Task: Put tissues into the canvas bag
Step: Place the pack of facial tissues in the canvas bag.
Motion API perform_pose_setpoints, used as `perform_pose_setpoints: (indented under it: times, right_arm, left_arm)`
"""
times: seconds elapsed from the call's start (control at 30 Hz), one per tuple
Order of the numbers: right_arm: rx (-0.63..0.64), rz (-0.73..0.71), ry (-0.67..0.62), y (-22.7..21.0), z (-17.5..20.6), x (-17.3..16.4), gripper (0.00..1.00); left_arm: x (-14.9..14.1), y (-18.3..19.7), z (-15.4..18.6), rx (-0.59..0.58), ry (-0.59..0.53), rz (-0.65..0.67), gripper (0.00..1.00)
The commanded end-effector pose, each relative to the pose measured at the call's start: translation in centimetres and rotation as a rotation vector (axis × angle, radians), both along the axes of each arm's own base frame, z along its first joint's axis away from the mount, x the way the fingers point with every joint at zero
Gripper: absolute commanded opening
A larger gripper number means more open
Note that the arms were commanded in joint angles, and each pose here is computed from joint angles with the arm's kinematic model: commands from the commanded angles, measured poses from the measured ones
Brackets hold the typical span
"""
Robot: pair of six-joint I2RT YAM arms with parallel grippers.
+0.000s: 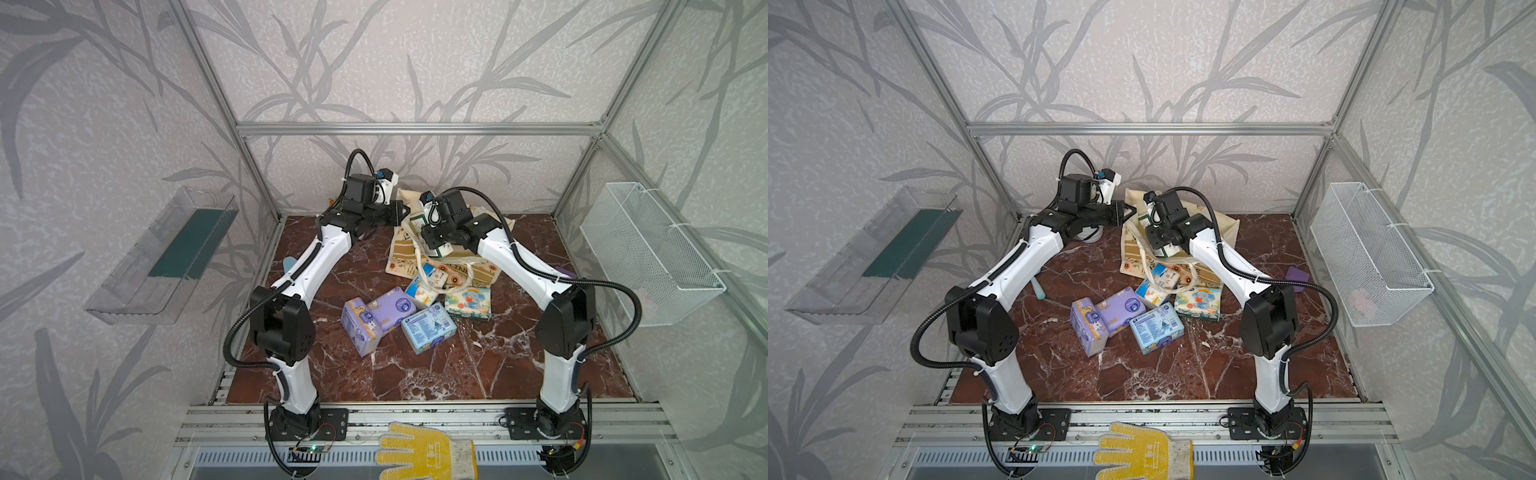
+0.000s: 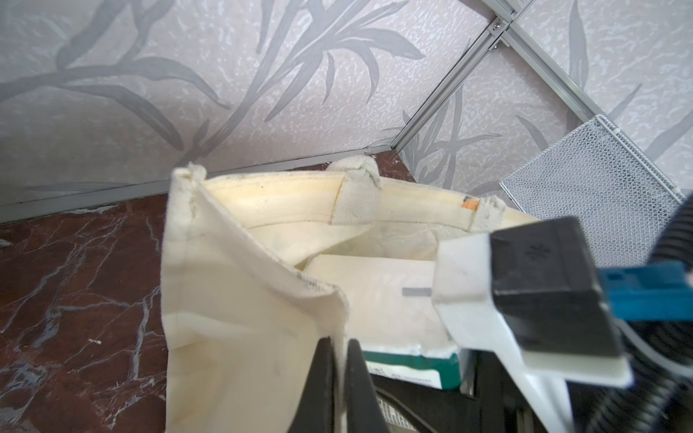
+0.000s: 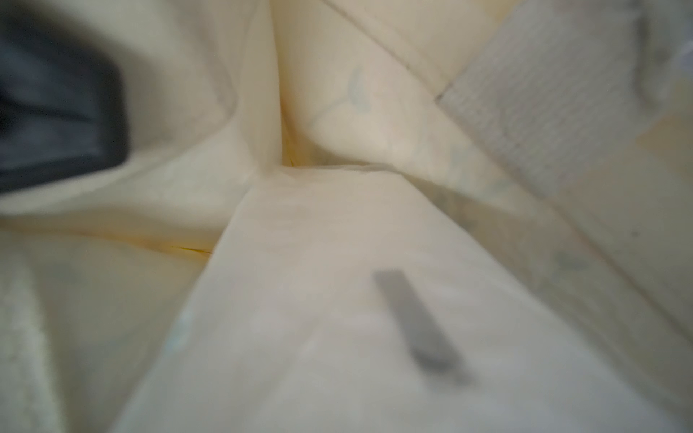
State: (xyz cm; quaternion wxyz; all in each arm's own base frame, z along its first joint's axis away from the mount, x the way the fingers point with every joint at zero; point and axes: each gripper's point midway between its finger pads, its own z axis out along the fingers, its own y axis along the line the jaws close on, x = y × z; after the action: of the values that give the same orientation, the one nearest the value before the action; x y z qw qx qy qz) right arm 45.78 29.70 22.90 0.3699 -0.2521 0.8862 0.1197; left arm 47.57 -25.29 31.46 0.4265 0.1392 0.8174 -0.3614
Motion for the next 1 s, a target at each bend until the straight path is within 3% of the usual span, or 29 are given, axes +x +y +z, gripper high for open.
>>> perform_pose_setpoints:
  times: [0.0, 0.27, 0.43, 0.7, 0.97]
  right_arm:
    - [0.076, 0.049, 0.198, 1.4, -2.9, -2.2, 0.42]
    - [0.158, -0.086, 0.348, 0.1, -5.0, -1.3, 0.47]
    - [0.312, -0.155, 0.412, 0.1, -4.9, 0.3, 0.48]
    - [0.296, -0.278, 0.426, -1.0, -6.1, 2.4, 0.51]
    - [0.389, -0.364, 0.408, -2.9, -5.2, 4.9, 0.53]
  left_arm:
    - [-0.8, -0.5, 8.6, -0.114, -0.268, -0.031, 0.0]
    - [-2.3, -0.6, 9.5, -0.148, -0.363, -0.064, 0.0]
    - [-3.2, -1.1, 8.8, -0.17, -0.378, -0.098, 0.0]
    - [-4.5, -1.2, 9.6, -0.196, -0.424, -0.114, 0.0]
    - [-4.8, -1.0, 8.7, -0.193, -0.377, -0.109, 0.0]
